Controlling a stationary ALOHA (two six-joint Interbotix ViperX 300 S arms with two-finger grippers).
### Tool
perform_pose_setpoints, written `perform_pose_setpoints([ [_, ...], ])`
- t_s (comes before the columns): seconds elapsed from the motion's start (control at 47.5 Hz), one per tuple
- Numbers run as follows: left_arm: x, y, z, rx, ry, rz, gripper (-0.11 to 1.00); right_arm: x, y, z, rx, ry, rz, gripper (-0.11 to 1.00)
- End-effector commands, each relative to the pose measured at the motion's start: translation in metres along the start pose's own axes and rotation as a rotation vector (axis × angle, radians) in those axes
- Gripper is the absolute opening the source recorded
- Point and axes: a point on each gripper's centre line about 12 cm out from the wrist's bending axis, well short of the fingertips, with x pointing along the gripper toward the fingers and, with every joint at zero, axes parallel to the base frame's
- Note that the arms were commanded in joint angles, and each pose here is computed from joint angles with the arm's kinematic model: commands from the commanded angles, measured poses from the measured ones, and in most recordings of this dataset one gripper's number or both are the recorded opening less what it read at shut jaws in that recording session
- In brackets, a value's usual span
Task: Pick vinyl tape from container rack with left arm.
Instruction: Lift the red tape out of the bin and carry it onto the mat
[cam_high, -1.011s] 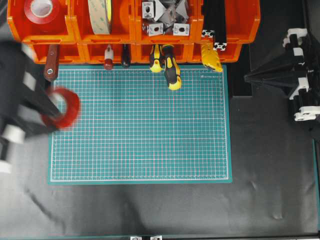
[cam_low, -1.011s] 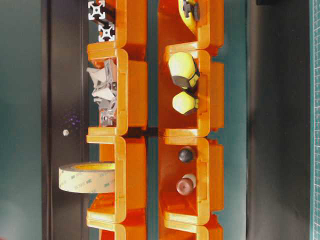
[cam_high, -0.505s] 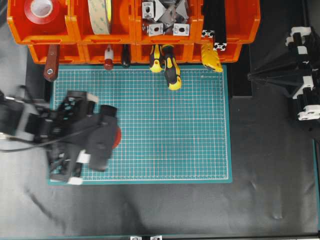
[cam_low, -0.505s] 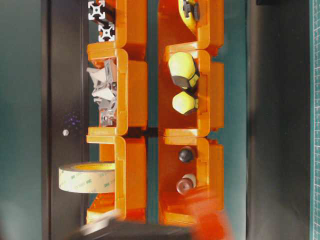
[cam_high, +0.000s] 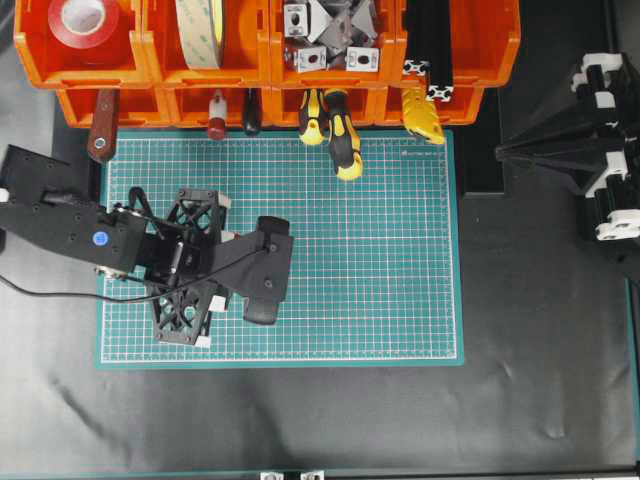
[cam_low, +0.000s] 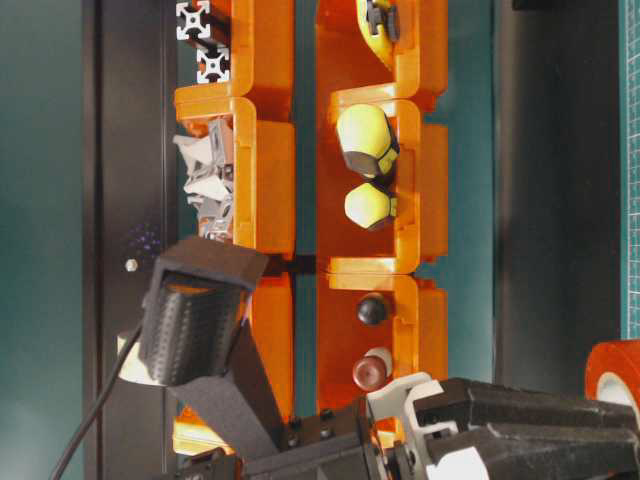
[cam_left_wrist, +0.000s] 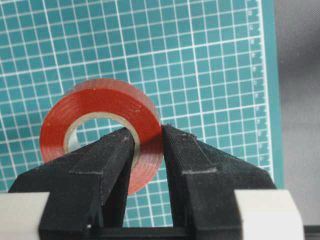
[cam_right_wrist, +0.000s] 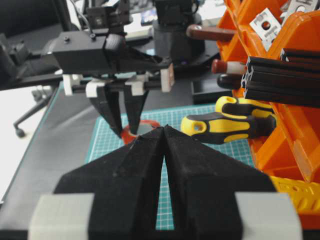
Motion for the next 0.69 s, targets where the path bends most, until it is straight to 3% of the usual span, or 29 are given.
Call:
perform_pose_setpoints([
  [0.0,-0.0085,0.0031,0.0063,-0.006,-0.035,0.001,0.19,0.0012,0.0022,0.0133,0.001,-0.030,0.006,0.00],
  [0.337,-0.0064,0.0090,0.0053,-0.020,-0.041,0.007,0.21,0.0012,0.0022,0.0131,0.001,-0.029,0.006,0.00],
  [0.421,-0.0061,0.0094,0.0060,-0.022,-0.050,0.005,0.38,0.0012,0.0022,0.0131,0.001,-0.029,0.006,0.00],
  [0.589,-0.0064,0.0092,0.0073,-0.022,-0.064,0.003,0.82,0.0012,0.0022,0.0131,0.001,-0.029,0.006,0.00],
  [0.674,-0.0061,0.0093,0.0058,-0.022,-0.060,0.004,0.90,0.0012,0.0021,0.0125,0.001,-0.027,0.005,0.00],
])
